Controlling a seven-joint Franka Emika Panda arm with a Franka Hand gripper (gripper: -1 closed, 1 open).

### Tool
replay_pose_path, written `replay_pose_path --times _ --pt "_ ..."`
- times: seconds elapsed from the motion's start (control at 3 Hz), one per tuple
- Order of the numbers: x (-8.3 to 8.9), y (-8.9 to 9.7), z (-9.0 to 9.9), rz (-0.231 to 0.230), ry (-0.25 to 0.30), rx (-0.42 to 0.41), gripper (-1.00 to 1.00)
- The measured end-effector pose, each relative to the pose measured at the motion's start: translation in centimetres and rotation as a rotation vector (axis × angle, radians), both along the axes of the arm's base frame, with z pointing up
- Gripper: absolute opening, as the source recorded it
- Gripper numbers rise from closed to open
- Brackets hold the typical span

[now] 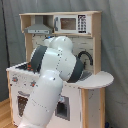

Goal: Play with the kitchen

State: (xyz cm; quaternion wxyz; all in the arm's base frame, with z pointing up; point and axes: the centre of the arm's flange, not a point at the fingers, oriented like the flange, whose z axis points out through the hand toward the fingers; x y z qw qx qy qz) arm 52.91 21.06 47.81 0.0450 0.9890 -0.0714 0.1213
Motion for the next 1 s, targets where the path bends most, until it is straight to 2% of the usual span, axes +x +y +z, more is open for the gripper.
replay_pose_path --times 0.33,0.67,1.0 --pt "0.2 0.9 3.9 -0.004 -0.031 0.003 -1.00" --pt "-0.4 1.6 6.8 -0.007 -0.036 -0.010 -1.00" --pt "-2.3 3.9 9.9 0.029 -0.055 -0.009 -1.00"
